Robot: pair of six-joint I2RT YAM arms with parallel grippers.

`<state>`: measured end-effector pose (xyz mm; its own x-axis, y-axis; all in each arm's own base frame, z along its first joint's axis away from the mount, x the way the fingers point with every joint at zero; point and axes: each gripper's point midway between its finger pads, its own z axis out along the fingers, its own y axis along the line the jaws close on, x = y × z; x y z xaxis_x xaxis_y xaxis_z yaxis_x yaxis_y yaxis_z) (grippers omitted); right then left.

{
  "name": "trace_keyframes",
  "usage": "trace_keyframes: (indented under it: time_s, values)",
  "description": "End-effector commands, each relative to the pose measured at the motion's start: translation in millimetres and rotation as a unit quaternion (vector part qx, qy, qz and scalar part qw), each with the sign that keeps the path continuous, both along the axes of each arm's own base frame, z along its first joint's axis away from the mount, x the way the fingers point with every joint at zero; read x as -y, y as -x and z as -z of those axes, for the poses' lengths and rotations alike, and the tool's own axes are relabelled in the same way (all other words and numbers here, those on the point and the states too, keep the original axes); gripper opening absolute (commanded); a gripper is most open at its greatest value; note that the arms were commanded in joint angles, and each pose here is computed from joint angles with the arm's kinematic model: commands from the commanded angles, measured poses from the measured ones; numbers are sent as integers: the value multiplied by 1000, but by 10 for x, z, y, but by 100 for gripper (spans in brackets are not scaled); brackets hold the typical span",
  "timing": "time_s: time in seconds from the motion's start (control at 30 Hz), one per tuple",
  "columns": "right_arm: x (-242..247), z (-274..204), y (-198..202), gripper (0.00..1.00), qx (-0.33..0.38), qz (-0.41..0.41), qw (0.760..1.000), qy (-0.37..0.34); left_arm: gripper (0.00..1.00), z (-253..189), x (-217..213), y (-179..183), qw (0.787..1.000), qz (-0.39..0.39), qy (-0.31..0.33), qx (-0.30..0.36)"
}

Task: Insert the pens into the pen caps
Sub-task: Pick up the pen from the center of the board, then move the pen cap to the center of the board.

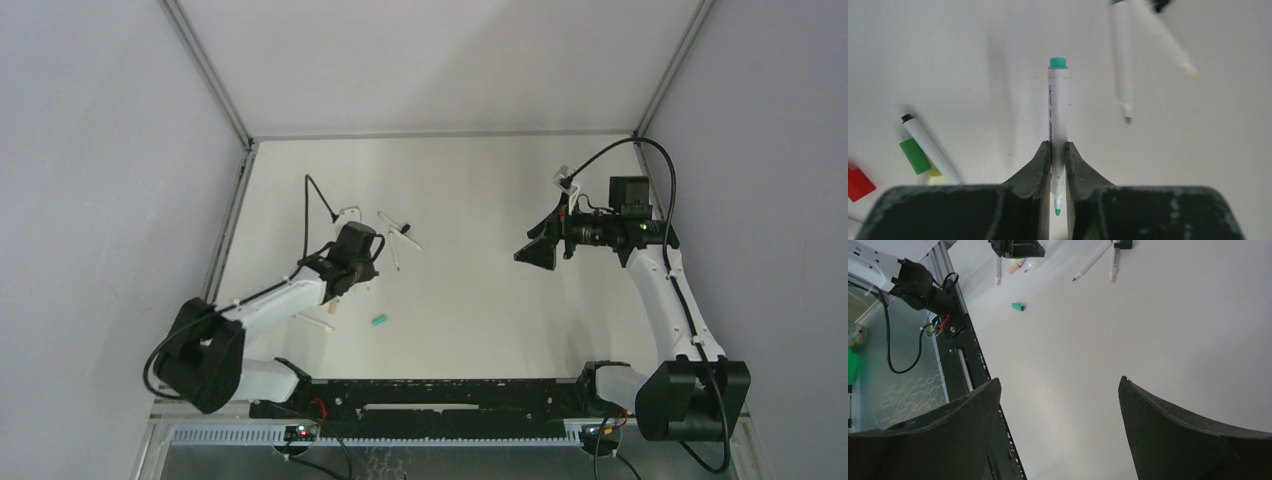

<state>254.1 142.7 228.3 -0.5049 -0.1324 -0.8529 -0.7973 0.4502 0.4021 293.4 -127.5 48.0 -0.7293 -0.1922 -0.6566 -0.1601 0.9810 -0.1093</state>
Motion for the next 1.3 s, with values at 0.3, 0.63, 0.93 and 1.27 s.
trace_keyframes:
  time_s: [0.3, 0.63, 0.93, 1.27]
  values:
    - [-262, -78, 512, 94, 160, -161, 974, -6, 0, -758, 945, 370, 951, 245, 175, 72]
    - [-699, 271, 665, 99, 449, -328, 817, 154, 0, -1097, 1851, 1256, 806, 505, 309, -1]
    - [-817, 858, 814, 95, 471, -392, 757, 228, 0, -1028, 2256, 1399, 777, 555, 290, -60]
    - [-999, 1079, 848, 58, 465, -402, 745, 259, 0, -1038, 2456, 1501, 761, 577, 287, -75]
